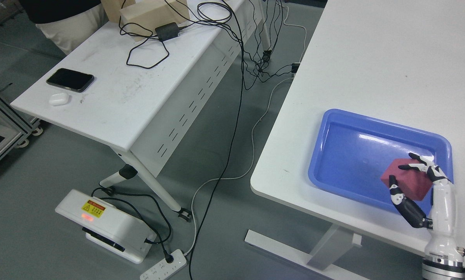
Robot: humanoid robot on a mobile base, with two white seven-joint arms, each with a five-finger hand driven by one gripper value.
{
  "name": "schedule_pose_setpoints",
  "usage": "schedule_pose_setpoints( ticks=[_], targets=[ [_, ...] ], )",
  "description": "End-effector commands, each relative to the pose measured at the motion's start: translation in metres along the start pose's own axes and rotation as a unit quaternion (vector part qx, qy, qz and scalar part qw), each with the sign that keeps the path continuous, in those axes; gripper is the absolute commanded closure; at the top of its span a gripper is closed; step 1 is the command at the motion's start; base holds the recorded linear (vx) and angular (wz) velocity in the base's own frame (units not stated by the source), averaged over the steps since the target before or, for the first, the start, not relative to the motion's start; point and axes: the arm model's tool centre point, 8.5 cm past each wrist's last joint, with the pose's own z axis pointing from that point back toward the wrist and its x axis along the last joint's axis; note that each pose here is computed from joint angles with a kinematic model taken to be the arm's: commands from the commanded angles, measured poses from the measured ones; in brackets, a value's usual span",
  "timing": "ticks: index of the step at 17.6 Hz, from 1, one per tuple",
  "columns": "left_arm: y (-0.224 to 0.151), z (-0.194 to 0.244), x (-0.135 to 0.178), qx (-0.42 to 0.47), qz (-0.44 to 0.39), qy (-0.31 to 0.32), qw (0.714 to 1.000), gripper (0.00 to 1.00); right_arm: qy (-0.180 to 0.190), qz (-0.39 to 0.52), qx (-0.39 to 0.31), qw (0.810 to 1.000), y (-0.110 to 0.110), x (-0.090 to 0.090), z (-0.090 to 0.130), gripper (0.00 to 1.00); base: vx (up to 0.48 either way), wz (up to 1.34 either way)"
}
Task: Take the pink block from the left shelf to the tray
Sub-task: 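Lower the cube into the blue tray and open the right hand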
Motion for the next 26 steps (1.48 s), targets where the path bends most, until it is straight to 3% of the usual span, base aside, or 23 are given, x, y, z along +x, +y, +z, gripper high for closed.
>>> schedule_pose_setpoints(
  ticks=[1, 4, 7, 9, 15, 19, 23, 24, 26],
  targets=[
    [0.011, 0.0, 0.007, 0.009, 0.002, -0.009, 1.0, 0.0, -0.014, -0.008, 0.027, 1.0, 0.013, 0.008, -0.001, 0.91, 0.213, -0.1],
    [0.011, 0.0, 0.007, 0.009, 0.002, -0.009, 1.0, 0.0, -0.01, -0.012, 0.038, 0.999, 0.019, 0.01, 0.002, 0.87, 0.215, -0.12],
    [0.011, 0.0, 0.007, 0.009, 0.002, -0.009, 1.0, 0.0, -0.004, -0.016, 0.092, 0.996, 0.028, 0.008, 0.005, 0.69, 0.169, -0.11],
    [0.011, 0.0, 0.007, 0.009, 0.002, -0.009, 1.0, 0.0, 0.005, -0.037, 0.114, 0.993, 0.032, 0.007, 0.007, 0.65, 0.124, -0.08],
    [0.011, 0.0, 0.007, 0.009, 0.002, -0.009, 1.0, 0.0, 0.044, -0.053, 0.113, 0.991, 0.032, -0.001, 0.006, 0.43, 0.058, -0.02],
    [0.011, 0.0, 0.007, 0.009, 0.002, -0.009, 1.0, 0.0, 0.051, -0.082, 0.098, 0.991, 0.029, -0.002, 0.005, 0.3, 0.006, 0.0],
    [0.011, 0.0, 0.007, 0.009, 0.002, -0.009, 1.0, 0.0, 0.053, -0.117, 0.077, 0.989, 0.024, -0.002, 0.002, 0.11, 0.0, 0.0],
    [0.011, 0.0, 0.007, 0.009, 0.002, -0.009, 1.0, 0.0, 0.054, -0.129, 0.073, 0.987, 0.024, -0.002, 0.001, 0.02, 0.0, 0.0],
    [0.011, 0.0, 0.007, 0.009, 0.002, -0.009, 1.0, 0.0, 0.052, -0.135, 0.069, 0.987, 0.023, -0.002, -0.001, 0.0, 0.0, 0.0]
  ],
)
